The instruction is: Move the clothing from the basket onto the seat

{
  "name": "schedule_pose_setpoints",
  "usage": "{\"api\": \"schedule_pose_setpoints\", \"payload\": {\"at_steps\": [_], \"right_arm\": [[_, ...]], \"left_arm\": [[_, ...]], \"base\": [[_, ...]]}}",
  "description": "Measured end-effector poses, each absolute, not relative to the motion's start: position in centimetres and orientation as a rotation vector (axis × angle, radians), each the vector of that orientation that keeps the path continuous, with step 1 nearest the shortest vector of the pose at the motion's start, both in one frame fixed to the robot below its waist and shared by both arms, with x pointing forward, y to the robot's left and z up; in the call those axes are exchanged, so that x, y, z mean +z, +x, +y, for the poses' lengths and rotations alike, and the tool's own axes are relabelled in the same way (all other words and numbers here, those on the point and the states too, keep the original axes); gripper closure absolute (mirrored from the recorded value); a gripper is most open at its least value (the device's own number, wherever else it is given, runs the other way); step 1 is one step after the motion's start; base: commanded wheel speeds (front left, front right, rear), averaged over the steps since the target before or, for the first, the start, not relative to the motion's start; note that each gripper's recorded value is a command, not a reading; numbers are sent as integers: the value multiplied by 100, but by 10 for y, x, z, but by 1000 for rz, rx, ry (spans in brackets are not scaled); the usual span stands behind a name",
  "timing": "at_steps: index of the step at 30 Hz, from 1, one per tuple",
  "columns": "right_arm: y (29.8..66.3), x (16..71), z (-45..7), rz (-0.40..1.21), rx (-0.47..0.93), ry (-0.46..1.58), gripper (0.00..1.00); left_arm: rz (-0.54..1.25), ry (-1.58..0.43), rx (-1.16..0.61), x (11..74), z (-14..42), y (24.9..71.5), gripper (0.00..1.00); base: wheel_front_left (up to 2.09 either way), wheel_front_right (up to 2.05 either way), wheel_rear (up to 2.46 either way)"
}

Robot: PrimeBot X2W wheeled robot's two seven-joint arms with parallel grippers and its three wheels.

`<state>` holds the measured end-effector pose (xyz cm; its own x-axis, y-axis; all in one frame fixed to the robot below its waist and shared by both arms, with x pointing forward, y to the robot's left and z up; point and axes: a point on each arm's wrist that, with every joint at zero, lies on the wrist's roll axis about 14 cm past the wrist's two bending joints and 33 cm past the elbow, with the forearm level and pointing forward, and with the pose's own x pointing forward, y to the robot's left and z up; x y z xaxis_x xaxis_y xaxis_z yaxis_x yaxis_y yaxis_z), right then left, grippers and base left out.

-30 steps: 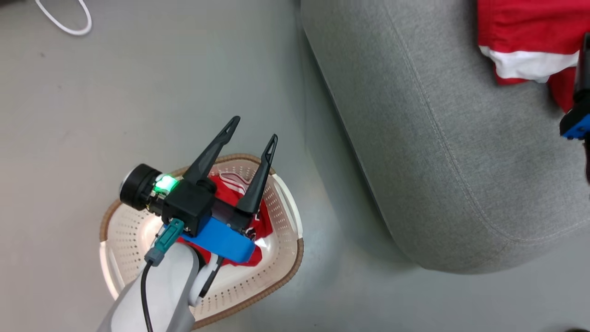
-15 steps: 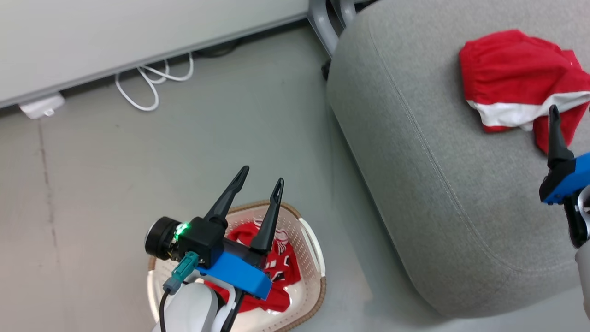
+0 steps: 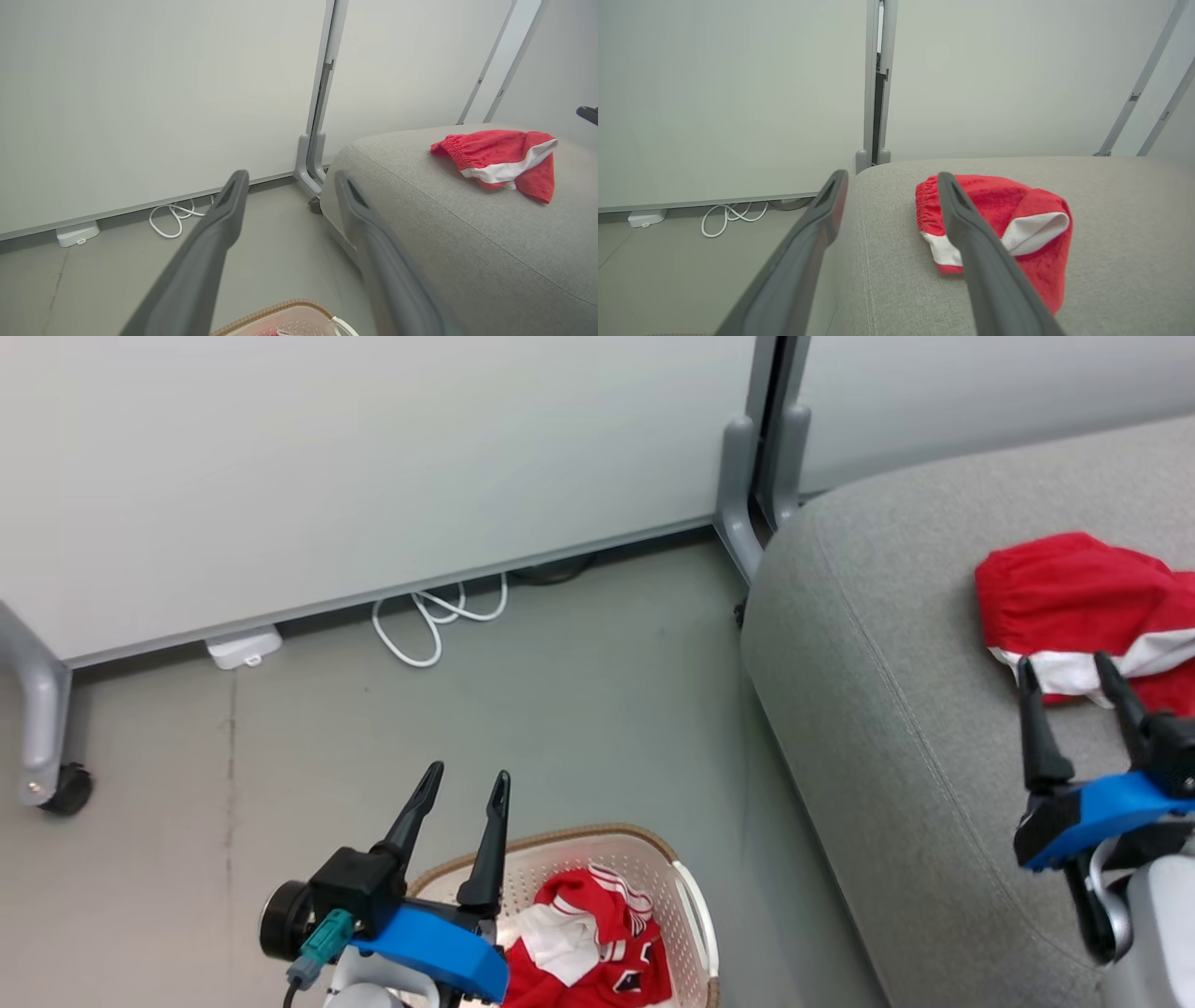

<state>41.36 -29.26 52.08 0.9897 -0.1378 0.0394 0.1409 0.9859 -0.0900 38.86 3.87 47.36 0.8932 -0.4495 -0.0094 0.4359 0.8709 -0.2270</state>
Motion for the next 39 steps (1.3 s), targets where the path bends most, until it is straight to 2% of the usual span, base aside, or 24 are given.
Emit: {"api": "schedule_pose_setpoints", "payload": {"at_steps": [12, 19, 39], "right_arm": [[398, 515, -207, -30, 44, -75, 0], [393, 515, -175, -34, 109, -35, 0], [379, 512, -170, -25, 102, 3, 0]], "left_arm": [[37, -211, -230, 477, 115, 377, 0], [37, -200, -138, 474, 145, 366, 0], [49, -189, -103, 468, 158, 362, 0]], "base": [[0, 0, 0], [0, 0, 0], [0, 0, 0]]}}
